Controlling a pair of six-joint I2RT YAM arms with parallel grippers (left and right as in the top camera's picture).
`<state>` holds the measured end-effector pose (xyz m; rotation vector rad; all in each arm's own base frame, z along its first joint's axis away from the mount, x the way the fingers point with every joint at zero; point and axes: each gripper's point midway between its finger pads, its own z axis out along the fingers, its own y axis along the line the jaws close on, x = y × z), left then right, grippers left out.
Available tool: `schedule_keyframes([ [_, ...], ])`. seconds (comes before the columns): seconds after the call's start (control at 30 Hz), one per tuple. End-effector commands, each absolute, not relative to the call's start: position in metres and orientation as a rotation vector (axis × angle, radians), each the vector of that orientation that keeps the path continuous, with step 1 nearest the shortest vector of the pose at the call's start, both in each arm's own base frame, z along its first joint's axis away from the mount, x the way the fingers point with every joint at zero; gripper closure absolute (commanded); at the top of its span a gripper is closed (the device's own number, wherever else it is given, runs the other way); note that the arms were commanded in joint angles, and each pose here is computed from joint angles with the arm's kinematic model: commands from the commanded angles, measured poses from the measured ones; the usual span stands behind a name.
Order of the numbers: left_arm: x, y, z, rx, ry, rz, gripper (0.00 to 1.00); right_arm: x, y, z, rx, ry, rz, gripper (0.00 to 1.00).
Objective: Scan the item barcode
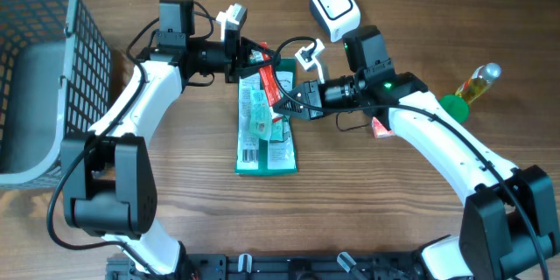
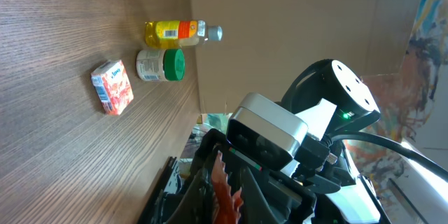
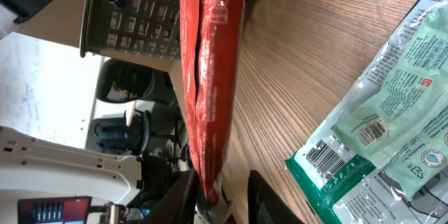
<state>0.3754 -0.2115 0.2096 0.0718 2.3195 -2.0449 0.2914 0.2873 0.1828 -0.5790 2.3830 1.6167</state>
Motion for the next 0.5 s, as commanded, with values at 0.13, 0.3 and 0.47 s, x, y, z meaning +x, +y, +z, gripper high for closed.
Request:
schedule_keyframes([
  [0.13, 0.374, -0.210, 0.209, 0.072, 2.314, -2.081, 0.96, 0.296, 0.288, 0.192, -0.594, 2.335, 1.592, 0.75],
  [0.3, 0.374, -0.210, 0.210, 0.072, 2.313, -2.081, 0.96, 0.303, 0.287, 0.187, -0.572, 2.348, 1.532, 0.68],
  [0.47, 0.374, -0.210, 0.210, 0.074, 2.312, -2.085, 0.96, 0.303, 0.287, 0.187, -0.572, 2.348, 1.528, 0.80],
])
